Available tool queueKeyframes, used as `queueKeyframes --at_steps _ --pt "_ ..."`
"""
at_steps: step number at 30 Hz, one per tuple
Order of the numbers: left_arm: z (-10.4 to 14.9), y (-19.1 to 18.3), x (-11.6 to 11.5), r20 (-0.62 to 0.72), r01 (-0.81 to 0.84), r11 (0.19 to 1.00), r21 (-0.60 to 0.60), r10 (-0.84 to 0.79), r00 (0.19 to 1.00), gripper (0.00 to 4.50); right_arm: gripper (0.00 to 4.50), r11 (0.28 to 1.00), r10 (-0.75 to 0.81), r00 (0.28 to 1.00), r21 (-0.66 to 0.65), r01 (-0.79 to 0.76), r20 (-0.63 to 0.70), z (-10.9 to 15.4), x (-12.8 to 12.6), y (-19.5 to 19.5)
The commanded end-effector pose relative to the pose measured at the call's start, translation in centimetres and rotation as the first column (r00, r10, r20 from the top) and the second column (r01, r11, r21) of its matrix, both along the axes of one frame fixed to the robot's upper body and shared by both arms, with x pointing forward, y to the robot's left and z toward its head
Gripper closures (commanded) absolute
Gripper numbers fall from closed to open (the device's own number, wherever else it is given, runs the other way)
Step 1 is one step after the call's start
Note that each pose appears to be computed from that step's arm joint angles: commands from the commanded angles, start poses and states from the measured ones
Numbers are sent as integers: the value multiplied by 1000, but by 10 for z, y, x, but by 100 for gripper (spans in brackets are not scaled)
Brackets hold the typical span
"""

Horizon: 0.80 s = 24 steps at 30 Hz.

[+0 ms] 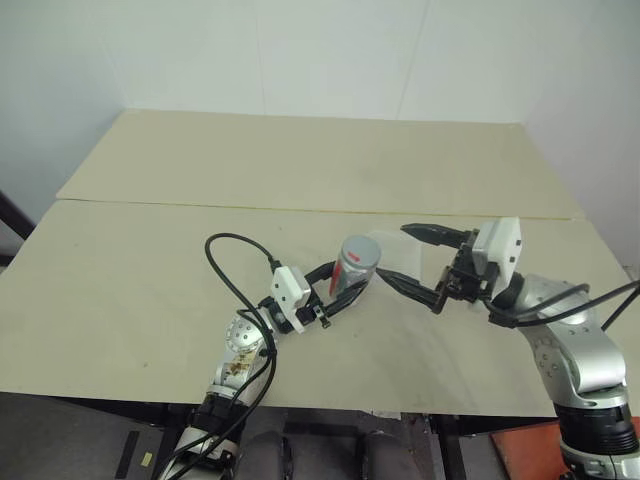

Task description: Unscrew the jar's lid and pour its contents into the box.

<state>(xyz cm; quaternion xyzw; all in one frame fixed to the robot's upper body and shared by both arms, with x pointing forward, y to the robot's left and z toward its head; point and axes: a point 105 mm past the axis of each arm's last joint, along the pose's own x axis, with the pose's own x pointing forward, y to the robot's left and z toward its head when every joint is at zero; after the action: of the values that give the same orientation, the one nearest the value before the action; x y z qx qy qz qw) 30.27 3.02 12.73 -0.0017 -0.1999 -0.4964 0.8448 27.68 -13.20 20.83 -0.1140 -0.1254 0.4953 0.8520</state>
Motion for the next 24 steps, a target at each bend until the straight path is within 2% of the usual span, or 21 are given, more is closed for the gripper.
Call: queueKeyframes --at_steps 1,18,24 --pt "11 -1 -3 54 2 1000 -26 -1 999 240 0 994 94 995 50 -95 18 20 -15 3" --pt "16 -2 -4 81 0 999 -51 4 997 240 0 989 131 991 72 -128 -35 14 12 43" --pt "16 -2 -5 83 -2 999 -52 6 997 240 0 985 162 986 67 -160 -32 13 10 45"
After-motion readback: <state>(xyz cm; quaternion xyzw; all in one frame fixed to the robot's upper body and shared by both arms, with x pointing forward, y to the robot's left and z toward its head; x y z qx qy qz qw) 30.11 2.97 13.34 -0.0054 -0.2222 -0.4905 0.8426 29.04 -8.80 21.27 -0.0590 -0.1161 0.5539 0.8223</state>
